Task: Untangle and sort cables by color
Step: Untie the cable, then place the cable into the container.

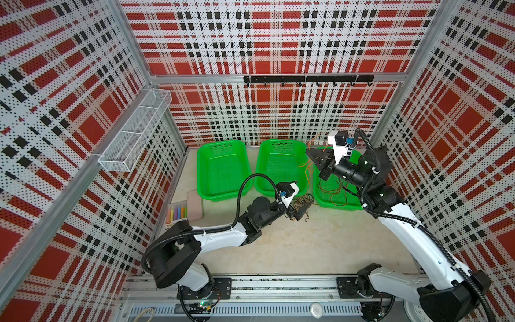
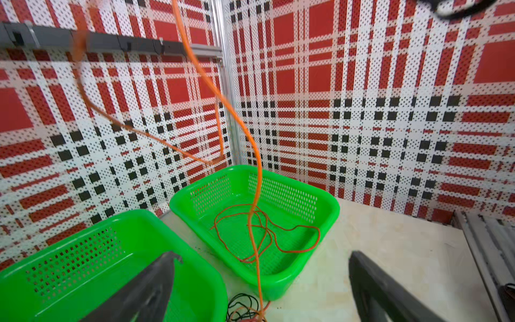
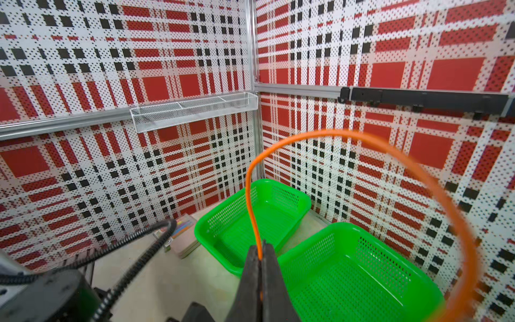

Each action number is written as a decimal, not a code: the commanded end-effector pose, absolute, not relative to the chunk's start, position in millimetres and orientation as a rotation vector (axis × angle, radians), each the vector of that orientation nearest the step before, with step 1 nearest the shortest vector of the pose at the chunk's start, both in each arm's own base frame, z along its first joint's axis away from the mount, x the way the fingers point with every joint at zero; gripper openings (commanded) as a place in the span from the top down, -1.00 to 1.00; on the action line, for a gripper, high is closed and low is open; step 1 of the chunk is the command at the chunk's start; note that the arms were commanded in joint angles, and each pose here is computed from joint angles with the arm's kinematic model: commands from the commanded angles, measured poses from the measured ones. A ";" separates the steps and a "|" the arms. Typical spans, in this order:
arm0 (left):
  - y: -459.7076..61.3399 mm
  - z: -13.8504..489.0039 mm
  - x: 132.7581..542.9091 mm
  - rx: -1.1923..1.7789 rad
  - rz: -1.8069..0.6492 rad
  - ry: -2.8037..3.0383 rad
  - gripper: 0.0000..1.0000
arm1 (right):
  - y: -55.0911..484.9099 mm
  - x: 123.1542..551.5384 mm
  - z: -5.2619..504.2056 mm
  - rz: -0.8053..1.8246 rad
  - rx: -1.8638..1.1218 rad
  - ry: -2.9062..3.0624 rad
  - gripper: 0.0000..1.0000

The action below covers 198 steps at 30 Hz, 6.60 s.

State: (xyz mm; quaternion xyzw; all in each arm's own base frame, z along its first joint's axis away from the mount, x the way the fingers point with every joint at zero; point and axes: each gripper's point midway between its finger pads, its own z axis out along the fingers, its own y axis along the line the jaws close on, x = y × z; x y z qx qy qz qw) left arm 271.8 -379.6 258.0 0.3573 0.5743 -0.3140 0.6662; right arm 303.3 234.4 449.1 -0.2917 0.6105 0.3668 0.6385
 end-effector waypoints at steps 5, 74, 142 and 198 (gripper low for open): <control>-401.7 269.6 293.2 0.722 -0.801 1.222 -0.66 | 229.5 287.0 473.3 0.816 -0.670 1.329 1.00; -344.0 422.0 242.9 0.665 -0.613 1.192 1.00 | 230.4 272.2 167.5 0.803 -0.225 1.745 -0.31; -312.8 614.6 336.4 0.614 -0.401 0.967 1.00 | 241.6 228.6 13.0 0.888 -0.101 2.203 1.00; -342.3 576.4 395.5 0.647 -0.347 0.994 1.00 | 176.7 230.0 198.1 0.626 -0.278 1.628 -0.46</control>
